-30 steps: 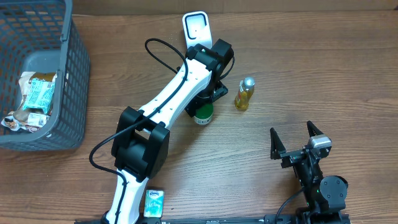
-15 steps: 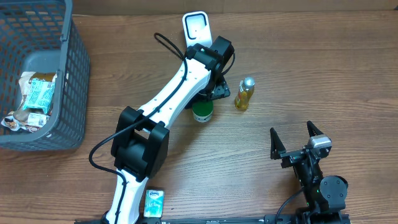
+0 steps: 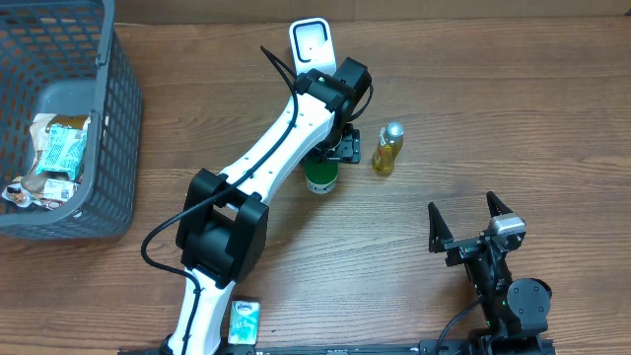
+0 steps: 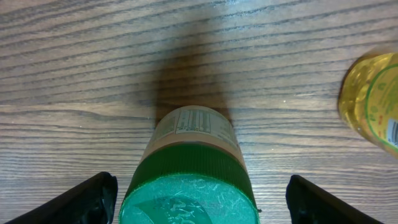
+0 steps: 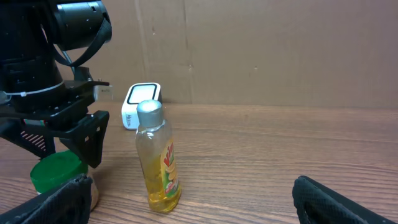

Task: Scan the item barcode
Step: 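Hold the jar in front of the scanner, then lower it to the table, then open the left gripper and move it toward the Kleenex tissue pack, then lower the left gripper over the Kleenex pack and align with it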

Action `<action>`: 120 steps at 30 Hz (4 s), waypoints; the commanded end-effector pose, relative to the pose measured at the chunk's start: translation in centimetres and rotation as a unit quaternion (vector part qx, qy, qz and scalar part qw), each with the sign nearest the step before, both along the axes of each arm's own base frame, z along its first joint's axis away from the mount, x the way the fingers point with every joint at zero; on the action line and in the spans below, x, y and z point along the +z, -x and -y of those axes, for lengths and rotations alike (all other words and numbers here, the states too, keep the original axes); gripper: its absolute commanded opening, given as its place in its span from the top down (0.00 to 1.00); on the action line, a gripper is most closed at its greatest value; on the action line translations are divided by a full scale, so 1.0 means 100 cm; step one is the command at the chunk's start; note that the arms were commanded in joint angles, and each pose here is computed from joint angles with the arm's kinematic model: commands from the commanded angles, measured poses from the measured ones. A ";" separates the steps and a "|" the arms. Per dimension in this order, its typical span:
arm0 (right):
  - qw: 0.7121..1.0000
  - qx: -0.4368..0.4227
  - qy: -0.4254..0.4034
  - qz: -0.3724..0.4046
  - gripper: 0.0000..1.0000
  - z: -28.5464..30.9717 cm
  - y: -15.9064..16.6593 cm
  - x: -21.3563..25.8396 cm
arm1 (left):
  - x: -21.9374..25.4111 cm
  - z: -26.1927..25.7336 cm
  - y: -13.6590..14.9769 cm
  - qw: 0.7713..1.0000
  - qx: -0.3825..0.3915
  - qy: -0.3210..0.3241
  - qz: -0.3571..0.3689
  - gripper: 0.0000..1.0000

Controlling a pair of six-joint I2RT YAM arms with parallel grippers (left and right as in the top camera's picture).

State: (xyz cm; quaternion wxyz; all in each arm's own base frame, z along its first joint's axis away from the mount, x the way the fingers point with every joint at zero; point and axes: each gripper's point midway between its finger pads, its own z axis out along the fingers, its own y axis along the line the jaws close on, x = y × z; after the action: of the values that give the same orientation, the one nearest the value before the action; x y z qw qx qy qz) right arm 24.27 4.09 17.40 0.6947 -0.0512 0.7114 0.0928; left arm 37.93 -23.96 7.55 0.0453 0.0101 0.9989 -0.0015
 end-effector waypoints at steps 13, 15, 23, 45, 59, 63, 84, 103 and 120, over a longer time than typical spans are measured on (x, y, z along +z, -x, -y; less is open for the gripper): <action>1.000 -0.002 0.002 0.002 0.00 0.001 0.000 -0.002 | -0.018 0.001 0.021 0.999 -0.027 0.004 -0.039 0.31; 1.000 -0.002 0.002 0.002 0.00 0.001 0.000 -0.002 | -0.017 0.008 0.025 0.998 -0.040 0.023 -0.052 0.30; 1.000 -0.002 0.002 0.002 0.00 0.001 0.000 -0.002 | -0.016 0.017 0.034 0.993 -0.075 0.050 -0.072 0.36; 1.000 -0.002 0.002 0.002 0.00 0.001 0.000 -0.002 | -0.001 0.007 0.044 0.994 0.042 0.040 -0.091 0.01; 1.000 -0.002 0.002 0.002 0.00 0.001 0.000 -0.002 | 0.106 -0.050 0.080 0.999 0.031 -0.008 -0.027 0.11; 1.000 -0.002 0.002 0.002 0.00 0.001 0.000 -0.002 | 0.109 -0.067 0.108 0.996 0.021 -0.044 -0.077 0.57; 1.000 -0.002 0.002 0.002 0.00 0.001 0.000 -0.002 | 0.073 -0.139 0.249 0.974 0.060 -0.074 -0.204 0.96; 1.000 -0.002 0.002 0.002 0.00 0.001 0.000 -0.002 | -0.024 -0.160 0.322 0.960 0.126 -0.043 -0.246 0.96; 1.000 -0.002 0.002 0.002 0.00 0.001 0.000 -0.002 | -0.072 -0.164 0.306 0.974 0.118 -0.039 -0.192 0.92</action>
State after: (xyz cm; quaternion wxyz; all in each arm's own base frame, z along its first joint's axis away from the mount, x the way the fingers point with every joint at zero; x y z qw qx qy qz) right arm 24.27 4.09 17.39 0.6946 -0.0513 0.7116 0.0927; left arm 7.36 -8.23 1.07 -0.1493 -0.1051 0.9830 0.0195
